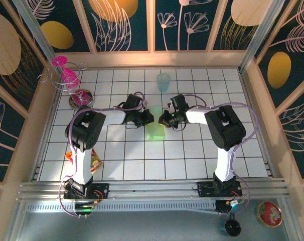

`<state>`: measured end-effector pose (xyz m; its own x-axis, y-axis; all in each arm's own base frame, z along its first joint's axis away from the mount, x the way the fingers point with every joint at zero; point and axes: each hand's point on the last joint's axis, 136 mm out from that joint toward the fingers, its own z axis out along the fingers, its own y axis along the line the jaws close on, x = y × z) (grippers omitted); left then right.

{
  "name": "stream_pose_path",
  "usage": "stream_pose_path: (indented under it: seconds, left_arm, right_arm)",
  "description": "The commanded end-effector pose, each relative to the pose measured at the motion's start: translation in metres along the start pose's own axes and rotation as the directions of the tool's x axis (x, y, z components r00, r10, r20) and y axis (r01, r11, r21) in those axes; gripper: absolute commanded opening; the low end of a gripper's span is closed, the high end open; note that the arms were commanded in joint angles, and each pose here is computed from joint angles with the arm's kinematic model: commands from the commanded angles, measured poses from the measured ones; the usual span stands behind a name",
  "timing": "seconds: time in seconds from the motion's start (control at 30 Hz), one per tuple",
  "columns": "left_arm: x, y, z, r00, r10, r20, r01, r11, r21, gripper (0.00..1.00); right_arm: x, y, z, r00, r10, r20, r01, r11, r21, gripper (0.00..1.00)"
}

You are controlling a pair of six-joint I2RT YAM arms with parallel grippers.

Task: Fold a paper plane with a square sheet of paper (pick it up from the middle)
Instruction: First fold the square sheet of paper in half at the center of the table.

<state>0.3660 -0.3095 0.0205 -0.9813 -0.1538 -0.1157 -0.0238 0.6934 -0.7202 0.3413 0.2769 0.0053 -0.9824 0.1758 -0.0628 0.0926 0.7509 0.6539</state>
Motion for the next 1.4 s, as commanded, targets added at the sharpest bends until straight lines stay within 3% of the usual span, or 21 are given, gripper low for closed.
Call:
stream_pose_path:
  seconds: [0.0,0.3,0.57,0.73,0.87,1.13,1.37]
  left_arm:
    - [-0.005,0.023,-0.002,0.999,-0.035,0.018,0.036,0.999,-0.027,0.1]
    - [-0.024,0.078,-0.037,0.991,-0.098,0.095,0.108,0.988,-0.107,0.1]
    - [-0.049,0.011,-0.057,0.987,0.034,0.154,-0.04,0.999,0.034,0.13]
    - [-0.026,-0.024,-0.024,0.993,0.057,0.1,-0.067,0.993,0.101,0.13]
    - [-0.02,-0.031,-0.003,0.997,0.038,0.073,-0.048,0.988,0.147,0.12]
    - [-0.032,0.006,0.005,0.995,0.033,0.089,-0.036,0.999,0.027,0.12]
    - [-0.057,0.063,-0.016,0.989,0.008,0.145,0.006,0.995,-0.095,0.12]
  right_arm:
    - [0.066,-0.112,0.019,0.974,0.179,-0.14,-0.118,0.925,0.362,0.09]
    - [0.07,-0.118,0.019,0.972,0.186,-0.141,-0.122,0.919,0.376,0.09]
    - [0.072,-0.118,0.02,0.971,0.188,-0.147,-0.123,0.922,0.368,0.09]
    - [0.073,-0.121,0.02,0.97,0.195,-0.148,-0.128,0.919,0.374,0.09]
    - [0.074,-0.122,0.02,0.969,0.196,-0.148,-0.128,0.917,0.378,0.09]
    - [0.074,-0.124,0.02,0.97,0.196,-0.146,-0.126,0.913,0.387,0.09]
    - [0.076,-0.128,0.019,0.97,0.197,-0.146,-0.125,0.909,0.397,0.08]
